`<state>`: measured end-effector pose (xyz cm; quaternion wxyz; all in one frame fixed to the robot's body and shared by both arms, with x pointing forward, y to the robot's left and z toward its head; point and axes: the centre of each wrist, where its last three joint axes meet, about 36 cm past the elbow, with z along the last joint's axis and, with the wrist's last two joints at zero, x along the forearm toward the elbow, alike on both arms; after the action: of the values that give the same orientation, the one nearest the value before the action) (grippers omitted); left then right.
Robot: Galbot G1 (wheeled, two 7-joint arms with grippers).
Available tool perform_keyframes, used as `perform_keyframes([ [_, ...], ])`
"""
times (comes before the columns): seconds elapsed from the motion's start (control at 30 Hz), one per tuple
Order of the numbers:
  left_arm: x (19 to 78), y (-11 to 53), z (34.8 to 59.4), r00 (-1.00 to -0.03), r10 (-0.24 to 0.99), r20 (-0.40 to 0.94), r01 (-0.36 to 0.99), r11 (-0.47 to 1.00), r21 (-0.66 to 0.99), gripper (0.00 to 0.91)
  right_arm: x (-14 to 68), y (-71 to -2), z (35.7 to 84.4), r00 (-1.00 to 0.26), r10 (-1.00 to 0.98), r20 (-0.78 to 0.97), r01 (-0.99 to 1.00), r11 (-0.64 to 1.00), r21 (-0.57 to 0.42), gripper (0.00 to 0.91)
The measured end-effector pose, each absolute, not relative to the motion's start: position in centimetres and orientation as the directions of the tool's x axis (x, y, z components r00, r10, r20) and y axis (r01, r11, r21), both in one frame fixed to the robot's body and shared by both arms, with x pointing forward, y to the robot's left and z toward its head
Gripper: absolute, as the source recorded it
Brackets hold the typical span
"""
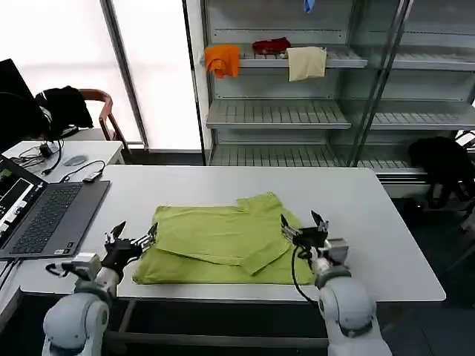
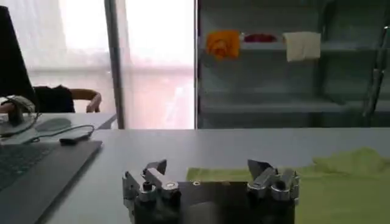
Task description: Fold and organize the clothes.
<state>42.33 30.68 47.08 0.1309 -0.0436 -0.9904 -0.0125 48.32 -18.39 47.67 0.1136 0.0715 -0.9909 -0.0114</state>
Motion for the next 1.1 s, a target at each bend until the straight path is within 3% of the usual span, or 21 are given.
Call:
perform_keyframes([
  [0.5,52.5,32.0,44.9,-0.928,0.111,0.356,0.137,0.989,0.049,0.907,58.5,-16.0,45.7,-0.933,-0.126,0.336,-0.112,0.992,0.06,0.907],
  [1.1,56.6,33.5,42.7,-0.891,0.097,0.444,0.132,0.99,0.048,0.877,62.5,-15.4,44.3,-0.901,-0.126,0.414,-0.129,0.991,0.022,0.907],
])
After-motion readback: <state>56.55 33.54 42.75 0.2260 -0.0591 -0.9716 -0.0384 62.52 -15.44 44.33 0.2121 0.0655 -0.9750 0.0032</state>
